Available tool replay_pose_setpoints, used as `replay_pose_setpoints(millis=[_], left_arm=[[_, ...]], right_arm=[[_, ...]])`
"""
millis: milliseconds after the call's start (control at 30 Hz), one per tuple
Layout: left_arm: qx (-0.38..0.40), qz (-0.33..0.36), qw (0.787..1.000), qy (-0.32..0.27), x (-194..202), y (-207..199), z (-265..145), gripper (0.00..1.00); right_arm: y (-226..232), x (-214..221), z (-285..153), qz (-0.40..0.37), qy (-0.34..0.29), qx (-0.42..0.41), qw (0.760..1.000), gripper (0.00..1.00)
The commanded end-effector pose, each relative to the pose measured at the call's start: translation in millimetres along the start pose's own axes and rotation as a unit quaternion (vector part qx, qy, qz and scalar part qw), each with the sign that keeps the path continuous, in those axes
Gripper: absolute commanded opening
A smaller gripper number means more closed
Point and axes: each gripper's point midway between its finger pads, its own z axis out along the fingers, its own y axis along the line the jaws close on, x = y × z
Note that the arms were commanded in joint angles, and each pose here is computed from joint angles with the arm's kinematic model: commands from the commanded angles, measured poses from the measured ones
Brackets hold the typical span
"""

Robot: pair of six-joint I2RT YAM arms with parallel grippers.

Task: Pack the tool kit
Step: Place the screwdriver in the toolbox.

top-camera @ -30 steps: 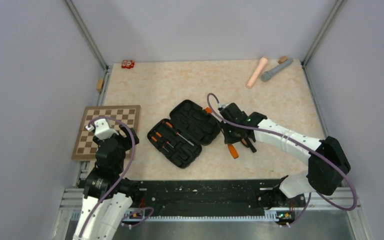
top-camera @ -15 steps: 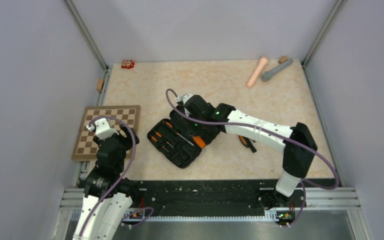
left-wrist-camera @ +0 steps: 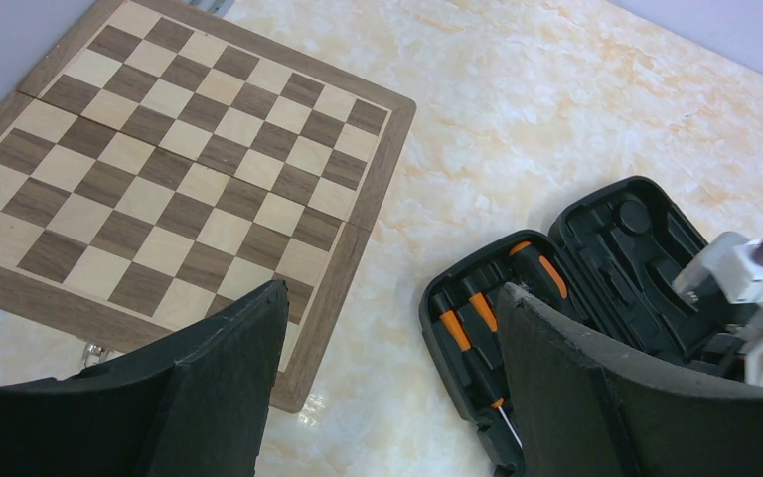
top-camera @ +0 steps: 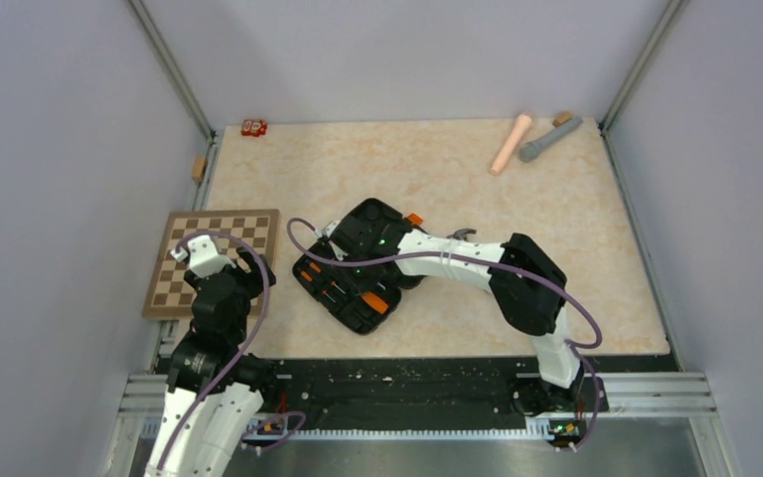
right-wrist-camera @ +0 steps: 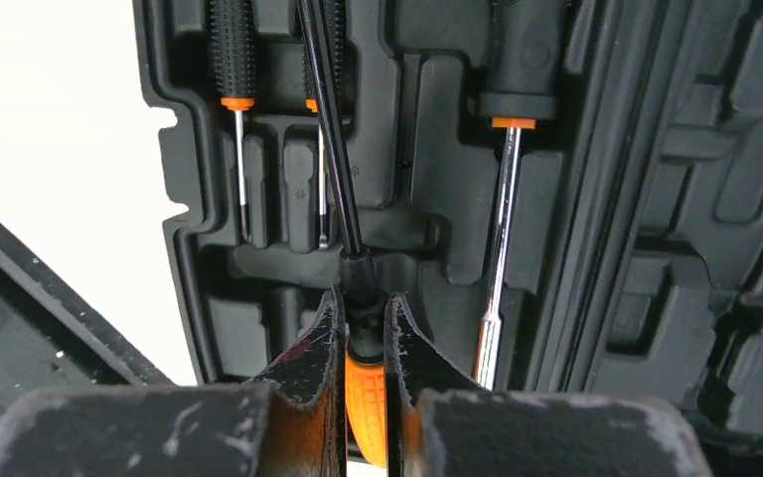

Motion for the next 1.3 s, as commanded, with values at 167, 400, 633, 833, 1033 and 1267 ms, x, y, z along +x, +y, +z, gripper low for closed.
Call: replay_pose_setpoints(millis=[167, 400, 633, 833, 1033, 1267], left_arm=[[0.000, -0.003, 1.000, -0.018, -9, -1, 2, 0.81], [0.001, -0.003, 1.000, -0.019, -9, -1, 1, 0.81], [0.000, -0.003, 1.000, -0.018, -9, -1, 1, 0.81], [0.002, -0.004, 1.000, -0.018, -9, -2, 1, 0.81], [0.001, -0.002, 1.000, -0.017, -8, -1, 1, 0.81], [0.000, -0.003, 1.000, -0.018, -9, -1, 1, 0.81]], right_arm=[[8, -24, 4, -0.009, -0.032, -0.008, 0.999, 0.21], [1, -33, -8, 0.008, -0.048, 0.016, 0.999, 0.40], [-2, -32, -11, 0.016, -0.049, 0.025, 0.998, 0.31], [1, -26, -1, 0.015, -0.038, 0.018, 0.999, 0.29], [-7, -21, 12, 0.019, -0.028, 0.034, 0.999, 0.29], [-25, -23, 9, 0.053, -0.035, 0.058, 0.996, 0.25]])
